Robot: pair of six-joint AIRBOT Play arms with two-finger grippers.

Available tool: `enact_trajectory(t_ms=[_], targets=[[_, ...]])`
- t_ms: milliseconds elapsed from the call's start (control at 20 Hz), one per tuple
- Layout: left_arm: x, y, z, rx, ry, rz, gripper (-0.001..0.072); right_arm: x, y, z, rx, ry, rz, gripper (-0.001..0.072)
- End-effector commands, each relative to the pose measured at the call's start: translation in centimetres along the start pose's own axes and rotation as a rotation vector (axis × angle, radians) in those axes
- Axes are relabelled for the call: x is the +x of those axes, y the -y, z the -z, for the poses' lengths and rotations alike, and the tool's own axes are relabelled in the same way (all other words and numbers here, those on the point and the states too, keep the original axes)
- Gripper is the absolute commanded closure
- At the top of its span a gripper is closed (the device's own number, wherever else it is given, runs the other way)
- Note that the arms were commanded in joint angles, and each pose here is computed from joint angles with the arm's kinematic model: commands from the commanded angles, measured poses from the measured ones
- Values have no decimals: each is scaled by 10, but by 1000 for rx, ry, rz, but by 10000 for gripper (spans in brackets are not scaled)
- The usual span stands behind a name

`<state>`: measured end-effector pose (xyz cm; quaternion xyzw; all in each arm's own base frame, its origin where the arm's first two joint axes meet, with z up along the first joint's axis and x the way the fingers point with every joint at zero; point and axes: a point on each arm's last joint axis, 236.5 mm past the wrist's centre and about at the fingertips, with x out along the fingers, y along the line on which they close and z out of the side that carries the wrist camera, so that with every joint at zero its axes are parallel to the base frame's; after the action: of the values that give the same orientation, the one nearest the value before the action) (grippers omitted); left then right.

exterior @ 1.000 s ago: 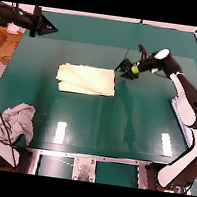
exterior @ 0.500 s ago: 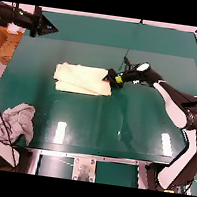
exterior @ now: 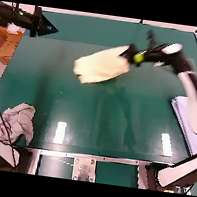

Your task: Fold the shirts.

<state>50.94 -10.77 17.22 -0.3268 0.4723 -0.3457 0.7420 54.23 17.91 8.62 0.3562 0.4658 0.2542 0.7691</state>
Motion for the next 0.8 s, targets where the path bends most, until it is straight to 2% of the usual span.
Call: enact_trajectory(t_ms=[0, 150, 350, 550, 750], targets=[[0, 1, 0, 2, 1, 1, 684, -137, 1, -60, -45, 180, 102, 694], [0, 1, 0, 2, 2, 1, 684, -252, 37, -90, 27, 351, 210, 694], [0, 1, -1, -2, 3, 1, 685, -360, 124, -85, 219, 474, 352, 694], [0, 1, 0, -4, 2, 2, 684, -436, 183, -52, 412, 547, 450, 695], [0, 1, 0, -6, 0, 1, 685, -473, 223, 3, 597, 488, 576, 695]])
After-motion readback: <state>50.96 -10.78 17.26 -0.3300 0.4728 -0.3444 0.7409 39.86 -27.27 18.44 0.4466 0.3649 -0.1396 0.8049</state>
